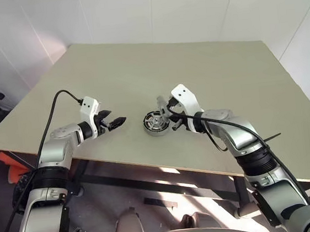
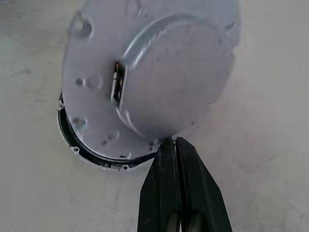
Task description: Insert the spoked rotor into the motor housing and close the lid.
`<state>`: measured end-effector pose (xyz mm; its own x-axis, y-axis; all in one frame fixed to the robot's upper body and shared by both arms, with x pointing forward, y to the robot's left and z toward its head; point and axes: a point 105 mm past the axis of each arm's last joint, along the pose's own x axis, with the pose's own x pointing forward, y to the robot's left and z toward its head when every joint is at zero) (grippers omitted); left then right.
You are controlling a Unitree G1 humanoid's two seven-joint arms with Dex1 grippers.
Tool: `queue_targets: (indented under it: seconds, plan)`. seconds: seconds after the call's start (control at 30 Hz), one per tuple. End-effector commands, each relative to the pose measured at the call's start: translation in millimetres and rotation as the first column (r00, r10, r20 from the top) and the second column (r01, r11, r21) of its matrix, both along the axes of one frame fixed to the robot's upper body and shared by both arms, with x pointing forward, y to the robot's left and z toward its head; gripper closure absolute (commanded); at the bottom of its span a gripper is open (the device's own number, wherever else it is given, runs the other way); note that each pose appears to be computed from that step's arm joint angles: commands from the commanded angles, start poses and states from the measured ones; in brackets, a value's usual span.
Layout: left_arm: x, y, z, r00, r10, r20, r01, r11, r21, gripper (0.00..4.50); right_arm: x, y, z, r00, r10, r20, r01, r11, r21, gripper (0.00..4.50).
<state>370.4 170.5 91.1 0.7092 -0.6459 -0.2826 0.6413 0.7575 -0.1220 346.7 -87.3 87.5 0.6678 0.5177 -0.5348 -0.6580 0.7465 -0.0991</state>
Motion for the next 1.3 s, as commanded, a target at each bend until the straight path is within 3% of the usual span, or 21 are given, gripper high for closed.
queue_targets:
  seconds: [0.03, 0.4, 0.63, 1.3]
  plan:
    - [4, 3, 16, 0.998, -0.004, 0.061, 0.003, 1.0, 0.01, 0.0, 5, 2, 9, 0.999, -0.002, 0.053, 0.001, 1.0, 0.004, 4.47]
    - [4, 0, 16, 0.998, -0.008, 0.061, 0.008, 1.0, 0.006, 0.0, 36, -22, 41, 0.975, -0.103, 0.196, 0.112, 0.993, -0.037, 4.47]
    - [3, -1, 15, 0.998, -0.01, 0.058, 0.01, 1.0, 0.006, 0.0, 18, 11, 62, 0.978, 0.018, 0.208, -0.026, 0.999, 0.035, 4.47]
    - [3, 8, 16, 0.998, 0.013, 0.061, -0.014, 1.0, 0.015, 0.0, 7, 38, 16, 0.994, 0.07, 0.086, -0.073, 0.997, 0.037, 4.47]
